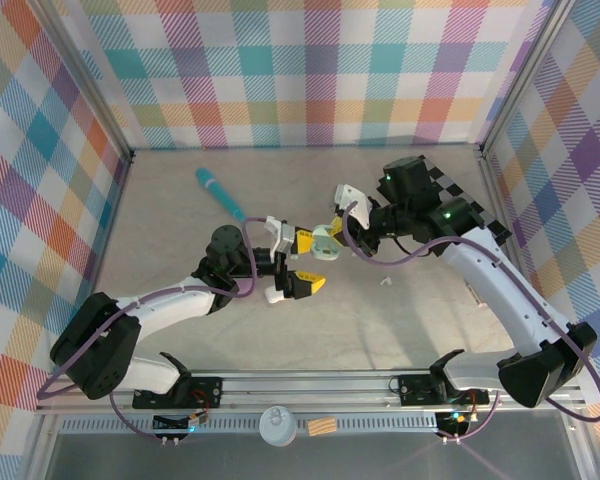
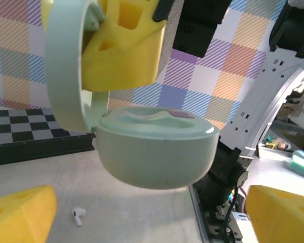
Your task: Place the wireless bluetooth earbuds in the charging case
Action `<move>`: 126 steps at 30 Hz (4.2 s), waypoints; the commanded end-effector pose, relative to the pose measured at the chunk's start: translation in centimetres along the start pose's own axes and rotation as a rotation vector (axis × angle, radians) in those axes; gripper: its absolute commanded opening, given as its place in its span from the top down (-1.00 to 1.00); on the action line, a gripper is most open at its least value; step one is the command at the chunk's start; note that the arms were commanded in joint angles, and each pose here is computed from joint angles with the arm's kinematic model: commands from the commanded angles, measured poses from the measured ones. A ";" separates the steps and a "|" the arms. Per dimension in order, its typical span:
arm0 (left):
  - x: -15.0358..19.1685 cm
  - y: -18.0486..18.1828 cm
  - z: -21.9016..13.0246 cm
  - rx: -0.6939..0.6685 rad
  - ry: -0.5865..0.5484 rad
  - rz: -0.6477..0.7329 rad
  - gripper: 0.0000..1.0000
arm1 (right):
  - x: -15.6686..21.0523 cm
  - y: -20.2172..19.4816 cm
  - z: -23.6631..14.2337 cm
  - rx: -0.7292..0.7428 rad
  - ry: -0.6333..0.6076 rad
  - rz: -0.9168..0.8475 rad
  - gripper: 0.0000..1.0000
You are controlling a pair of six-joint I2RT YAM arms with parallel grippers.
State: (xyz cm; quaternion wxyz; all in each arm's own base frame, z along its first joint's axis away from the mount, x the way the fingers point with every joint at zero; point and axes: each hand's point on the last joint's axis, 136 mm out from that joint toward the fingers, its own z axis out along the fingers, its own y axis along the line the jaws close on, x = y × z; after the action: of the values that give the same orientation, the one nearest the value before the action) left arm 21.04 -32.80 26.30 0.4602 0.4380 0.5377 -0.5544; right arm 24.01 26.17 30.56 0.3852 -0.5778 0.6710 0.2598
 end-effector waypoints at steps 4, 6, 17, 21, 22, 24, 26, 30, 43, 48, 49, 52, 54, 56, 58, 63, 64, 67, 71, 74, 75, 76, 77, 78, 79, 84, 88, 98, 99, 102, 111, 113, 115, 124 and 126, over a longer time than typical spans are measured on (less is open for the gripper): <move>-2.3 -0.4 0.0 0.018 -0.048 0.061 -0.66 | -0.3 0.0 0.5 -0.011 0.024 -0.068 1.00; -2.4 -0.5 0.0 0.022 -0.055 0.063 -0.62 | -0.2 0.0 0.8 -0.014 0.029 -0.071 1.00; -2.7 -0.7 -0.1 0.027 -0.065 0.072 -0.37 | 0.1 -0.2 1.4 -0.023 0.040 -0.058 1.00; -2.7 -0.7 -0.1 0.029 -0.067 0.076 -0.29 | 0.2 -0.1 1.5 -0.028 0.041 -0.054 1.00; -2.7 -0.7 -0.1 0.028 -0.068 0.076 -0.28 | 0.2 -0.1 1.4 -0.029 0.039 -0.053 1.00; -2.6 -0.6 -0.1 0.025 -0.065 0.070 -0.32 | 0.1 0.0 1.5 -0.035 0.033 -0.054 1.00; -2.6 -0.5 -0.1 0.020 -0.067 0.071 -0.39 | -0.2 0.2 1.3 -0.040 0.018 -0.058 1.00; -2.6 -0.5 -0.1 0.018 -0.069 0.068 -0.40 | -0.5 0.2 1.0 -0.027 0.002 -0.060 1.00; -2.9 -0.1 0.0 0.012 -0.104 0.050 -0.20 | -0.4 0.1 1.1 -0.015 -0.004 -0.056 1.00; -2.9 -0.2 0.0 0.024 -0.108 0.056 -0.11 | -0.6 0.3 0.9 -0.015 -0.011 -0.052 1.00; -2.9 -0.3 0.0 0.025 -0.108 0.058 -0.10 | -0.6 0.3 0.8 -0.016 -0.012 -0.052 1.00; -3.1 -0.4 0.0 0.029 -0.110 0.063 -0.02 | -0.6 0.4 0.7 -0.013 -0.014 -0.052 1.00; -3.0 -0.4 0.0 0.034 -0.107 0.062 0.05 | -0.5 0.4 0.8 -0.013 -0.013 -0.050 1.00; -2.9 -0.5 0.0 0.035 -0.105 0.060 0.10 | -0.6 0.4 0.8 -0.014 -0.012 -0.049 1.00; -2.9 -0.4 0.0 0.033 -0.106 0.061 0.11 | -0.6 0.4 0.7 -0.012 -0.014 -0.050 1.00; -2.9 -0.4 0.0 0.031 -0.103 0.062 0.10 | -0.8 0.4 0.6 -0.008 -0.022 -0.057 1.00; -2.9 -0.3 0.0 0.027 -0.104 0.062 0.05 | -1.0 0.3 0.5 -0.002 -0.026 -0.060 1.00; -2.9 -0.2 0.0 0.017 -0.108 0.062 -0.09 | -1.1 0.0 0.4 0.015 -0.033 -0.068 1.00; -3.1 0.0 0.0 0.006 -0.114 0.062 -0.09 | -1.1 -0.6 0.5 0.055 -0.044 -0.083 1.00; -3.2 0.2 -0.1 -0.009 -0.120 0.060 -0.08 | -1.1 -0.6 0.5 0.066 -0.055 -0.093 1.00; -3.3 0.2 -0.1 -0.012 -0.122 0.062 -0.08 | -1.1 -0.6 0.5 0.067 -0.057 -0.095 1.00; -3.3 0.3 -0.1 -0.015 -0.123 0.063 -0.06 | -1.2 -0.6 0.4 0.069 -0.058 -0.098 1.00; -3.4 0.3 -0.1 -0.015 -0.125 0.064 -0.05 | -1.1 -0.6 0.5 0.068 -0.057 -0.097 1.00; -3.5 0.3 -0.1 -0.016 -0.127 0.066 -0.04 | -1.1 -0.6 0.4 0.067 -0.058 -0.099 1.00; -3.5 0.4 -0.1 -0.016 -0.126 0.065 -0.03 | -1.1 -0.6 0.5 0.065 -0.059 -0.099 1.00; -3.7 0.4 0.1 -0.010 -0.128 0.065 0.02 | -1.2 -0.3 0.4 0.051 -0.063 -0.100 1.00; -3.6 0.3 0.1 0.000 -0.125 0.066 0.11 | -1.2 -0.2 0.4 0.046 -0.061 -0.098 1.00; -3.5 0.4 0.1 -0.005 -0.127 0.052 -0.11 | -1.2 -0.6 0.4 0.068 -0.063 -0.103 1.00; -3.6 0.4 0.1 -0.006 -0.131 0.052 -0.11 | -1.2 -0.6 0.4 0.070 -0.064 -0.103 1.00; -3.8 0.4 0.1 -0.006 -0.145 0.054 -0.07 | -1.2 -0.5 0.5 0.070 -0.070 -0.105 1.00; -4.2 0.4 0.2 0.008 -0.162 0.069 0.01 | -1.3 0.2 0.3 0.036 -0.077 -0.100 1.00; -4.1 0.4 0.2 0.011 -0.160 0.067 0.06 | -1.1 0.2 0.3 0.039 -0.072 -0.096 1.00; -4.1 0.4 0.2 0.012 -0.159 0.064 0.12 | -1.1 0.2 0.3 0.040 -0.069 -0.096 1.00; -4.0 0.2 0.2 0.021 -0.159 0.070 0.18 | -1.0 0.4 0.3 0.030 -0.066 -0.090 1.00; -4.0 0.2 0.2 0.022 -0.161 0.074 0.19 | -1.1 0.3 0.3 0.027 -0.066 -0.084 0.89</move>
State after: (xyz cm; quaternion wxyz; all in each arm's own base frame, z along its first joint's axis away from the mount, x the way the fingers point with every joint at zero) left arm 22.34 -32.98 28.31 0.4937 0.4012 0.5132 -0.5761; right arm 24.75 26.90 30.63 0.4268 -0.5896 0.6445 0.2343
